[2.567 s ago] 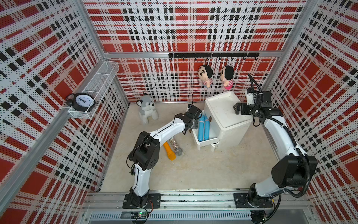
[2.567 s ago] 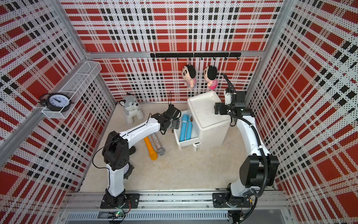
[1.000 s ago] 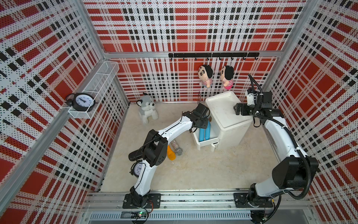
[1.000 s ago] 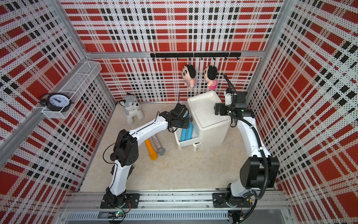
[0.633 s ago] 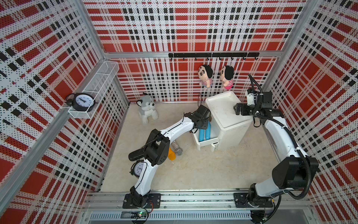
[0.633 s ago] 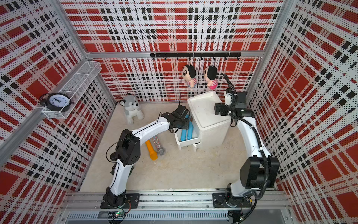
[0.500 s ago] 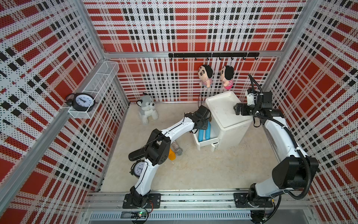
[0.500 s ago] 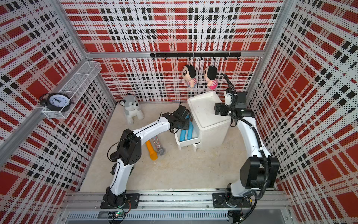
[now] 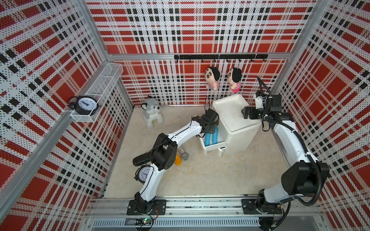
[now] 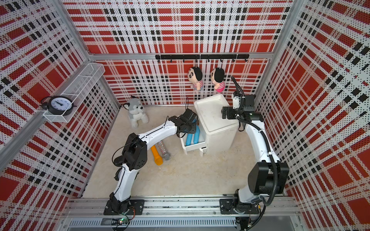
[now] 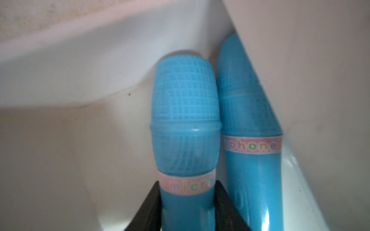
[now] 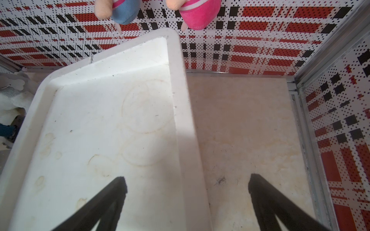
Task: Take the microphone out of the drawer
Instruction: Pick up the microphone from the drawer, then move the storage box to the center of the board, then place the microphone at the center of the board, then pick up the microphone from the drawer.
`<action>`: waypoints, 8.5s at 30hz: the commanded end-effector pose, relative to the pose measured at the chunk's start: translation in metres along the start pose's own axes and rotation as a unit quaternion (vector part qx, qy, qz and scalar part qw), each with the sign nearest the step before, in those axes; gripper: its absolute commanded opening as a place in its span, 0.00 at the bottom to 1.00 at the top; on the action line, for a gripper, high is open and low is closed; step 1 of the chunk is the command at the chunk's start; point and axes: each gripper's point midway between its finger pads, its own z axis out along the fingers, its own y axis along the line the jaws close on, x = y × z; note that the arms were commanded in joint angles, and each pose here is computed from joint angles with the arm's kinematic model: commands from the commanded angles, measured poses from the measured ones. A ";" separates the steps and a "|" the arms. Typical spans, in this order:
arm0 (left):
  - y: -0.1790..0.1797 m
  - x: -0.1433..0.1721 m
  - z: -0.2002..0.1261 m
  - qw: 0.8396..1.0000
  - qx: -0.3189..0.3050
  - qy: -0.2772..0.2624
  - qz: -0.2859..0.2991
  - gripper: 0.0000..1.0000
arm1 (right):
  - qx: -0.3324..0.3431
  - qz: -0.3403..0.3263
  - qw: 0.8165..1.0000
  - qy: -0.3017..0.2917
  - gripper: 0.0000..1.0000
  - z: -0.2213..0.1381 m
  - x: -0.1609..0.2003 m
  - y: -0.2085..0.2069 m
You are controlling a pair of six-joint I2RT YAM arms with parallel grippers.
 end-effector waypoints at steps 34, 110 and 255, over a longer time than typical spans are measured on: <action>0.057 -0.010 -0.034 0.987 0.056 -0.026 -0.147 0.00 | -0.011 0.007 0.998 0.057 1.00 0.004 0.034 0.004; 0.262 0.033 -0.133 0.952 -0.035 -0.107 -0.285 0.00 | 0.048 -0.057 0.993 0.090 0.11 0.001 0.004 0.029; -0.025 0.038 -0.063 0.988 0.054 -0.001 0.146 0.74 | 0.021 -0.134 0.990 -0.025 0.00 -0.052 -0.011 0.022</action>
